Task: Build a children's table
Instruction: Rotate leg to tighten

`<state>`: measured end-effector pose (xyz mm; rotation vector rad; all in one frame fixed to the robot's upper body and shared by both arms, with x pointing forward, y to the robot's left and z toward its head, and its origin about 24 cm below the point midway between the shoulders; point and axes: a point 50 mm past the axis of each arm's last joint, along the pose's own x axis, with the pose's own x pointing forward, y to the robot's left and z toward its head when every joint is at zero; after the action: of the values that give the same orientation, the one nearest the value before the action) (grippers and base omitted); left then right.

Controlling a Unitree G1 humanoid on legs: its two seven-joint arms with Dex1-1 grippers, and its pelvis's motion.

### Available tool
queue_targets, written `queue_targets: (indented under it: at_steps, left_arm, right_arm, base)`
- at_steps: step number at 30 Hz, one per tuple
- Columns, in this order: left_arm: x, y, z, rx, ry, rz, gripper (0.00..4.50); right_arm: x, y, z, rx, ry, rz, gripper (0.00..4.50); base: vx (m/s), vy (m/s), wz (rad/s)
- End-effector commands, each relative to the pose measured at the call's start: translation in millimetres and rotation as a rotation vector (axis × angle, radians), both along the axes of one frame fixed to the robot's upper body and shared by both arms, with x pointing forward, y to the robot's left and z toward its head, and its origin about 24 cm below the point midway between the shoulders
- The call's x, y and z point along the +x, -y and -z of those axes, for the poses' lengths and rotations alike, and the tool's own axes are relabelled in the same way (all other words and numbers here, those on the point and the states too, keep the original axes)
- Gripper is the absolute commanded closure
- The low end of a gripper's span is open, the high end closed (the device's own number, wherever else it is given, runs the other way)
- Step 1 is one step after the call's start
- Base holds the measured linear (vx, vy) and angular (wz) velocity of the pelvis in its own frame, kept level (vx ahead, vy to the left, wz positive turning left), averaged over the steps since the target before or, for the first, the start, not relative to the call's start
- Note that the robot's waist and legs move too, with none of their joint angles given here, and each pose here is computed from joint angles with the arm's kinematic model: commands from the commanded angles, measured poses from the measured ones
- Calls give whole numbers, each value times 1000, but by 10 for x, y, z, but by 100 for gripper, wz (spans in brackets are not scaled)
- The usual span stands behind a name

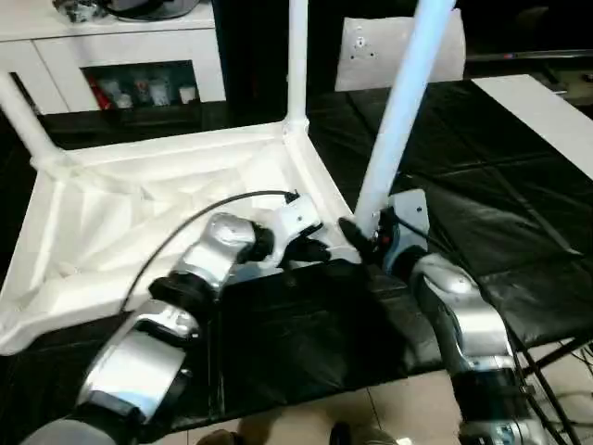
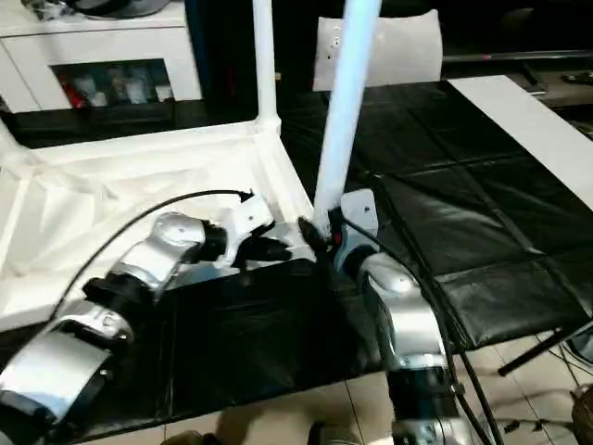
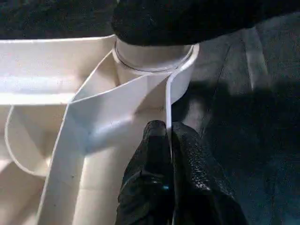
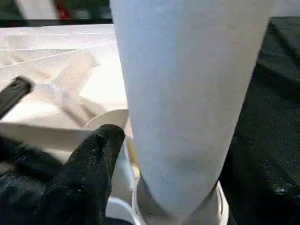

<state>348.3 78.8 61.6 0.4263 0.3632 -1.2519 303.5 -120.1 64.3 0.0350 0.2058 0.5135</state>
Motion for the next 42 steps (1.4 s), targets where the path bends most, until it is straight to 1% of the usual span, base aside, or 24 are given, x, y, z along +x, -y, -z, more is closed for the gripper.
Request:
queue_targets:
  at_steps: [1, 3, 4, 6, 8, 9, 11, 12, 15, 16, 21, 24, 26, 27, 28, 29, 31, 33, 35, 36, 39, 40, 41, 42]
  left_arm:
    - [14, 103, -192, -69, 114, 75, 450]
    - [34, 48, -204, -62, 136, 71, 450]
    - [36, 43, -204, -61, 138, 71, 450]
    - [31, 1, -197, -70, 136, 80, 450]
    - [28, -8, -194, -77, 133, 79, 450]
    - [33, -17, -200, -106, 144, 61, 450]
    - [26, -24, -211, -149, 124, 58, 450]
    - [24, -28, -221, -173, 115, 51, 406]
    - [11, -40, -254, -257, 88, 22, 384]
    - [3, -57, -261, -279, 88, 9, 384]
    - [-30, -132, -292, -364, 77, -50, 334]
    - [-131, -277, -309, -439, 54, -109, 305]
    - [-178, -345, -295, -439, 51, -133, 289]
    - [-268, -473, -260, -417, 50, -179, 278]
    - [-336, -574, -230, -397, 48, -224, 268]
    - [-336, -574, -230, -397, 48, -224, 261]
    - [-433, -685, -210, -389, 42, -283, 244]
    - [-640, -794, -225, -409, 32, -350, 225]
    - [-685, -811, -230, -412, 31, -365, 200]
    - [-750, -834, -233, -417, 32, -396, 200]
    - [-863, -844, -242, -429, 34, -444, 169]
    - [-863, -844, -242, -429, 34, -444, 169]
    - [-942, -842, -216, -438, 24, -477, 157]
    - [-976, -844, -200, -438, 21, -488, 145]
  right_arm:
    - [-117, -122, 12, 45, -7, -126, 97]
    - [-174, -7, -2, 56, 6, -110, 85]
    - [-182, 4, -4, 57, 8, -109, 61]
    - [-279, 94, -25, 63, 29, -115, 52]
    - [-315, 117, -30, 61, 35, -121, 39]
    - [-398, 172, -36, 57, 47, -137, 19]
    - [-471, 233, -42, 51, 57, -141, 11]
    - [-501, 258, -47, 49, 60, -140, 0]
    - [-585, 321, -90, 59, 72, -140, 0]
    - [-619, 329, -113, 66, 78, -149, 0]
    - [-726, 326, -184, 90, 90, -187, 0]
    - [-811, 302, -264, 126, 100, -210, 0]
    - [-828, 272, -292, 140, 108, -225, 0]
    - [-845, 202, -338, 166, 117, -255, 0]
    - [-836, 152, -363, 181, 123, -263, 0]
    - [-836, 152, -363, 181, 123, -263, 0]
    - [-797, 86, -388, 196, 129, -264, 0]
    - [-681, -38, -417, 214, 139, -250, 0]
    - [-648, -65, -421, 214, 140, -245, 0]
    - [-552, -100, -415, 203, 137, -212, 0]
    - [-402, -138, -421, 183, 131, -166, 0]
    - [-402, -138, -421, 183, 131, -166, 0]
    - [-301, -147, -432, 164, 133, -146, 0]
    - [-259, -145, -436, 153, 133, -137, 0]
  base:
    - [0, 0, 0]
    - [0, 0, 0]
    - [0, 0, 0]
    - [0, 0, 0]
    - [0, 0, 0]
    - [0, 0, 0]
    - [0, 0, 0]
    - [0, 0, 0]
    - [0, 0, 0]
    - [0, 0, 0]
    - [0, 0, 0]
    - [0, 0, 0]
    - [0, 0, 0]
    - [0, 0, 0]
    - [0, 0, 0]
    - [0, 0, 0]
    - [0, 0, 0]
    - [0, 0, 0]
    - [0, 0, 0]
    - [0, 0, 0]
    - [0, 0, 0]
    - [0, 0, 0]
    - [0, 0, 0]
    - [0, 0, 0]
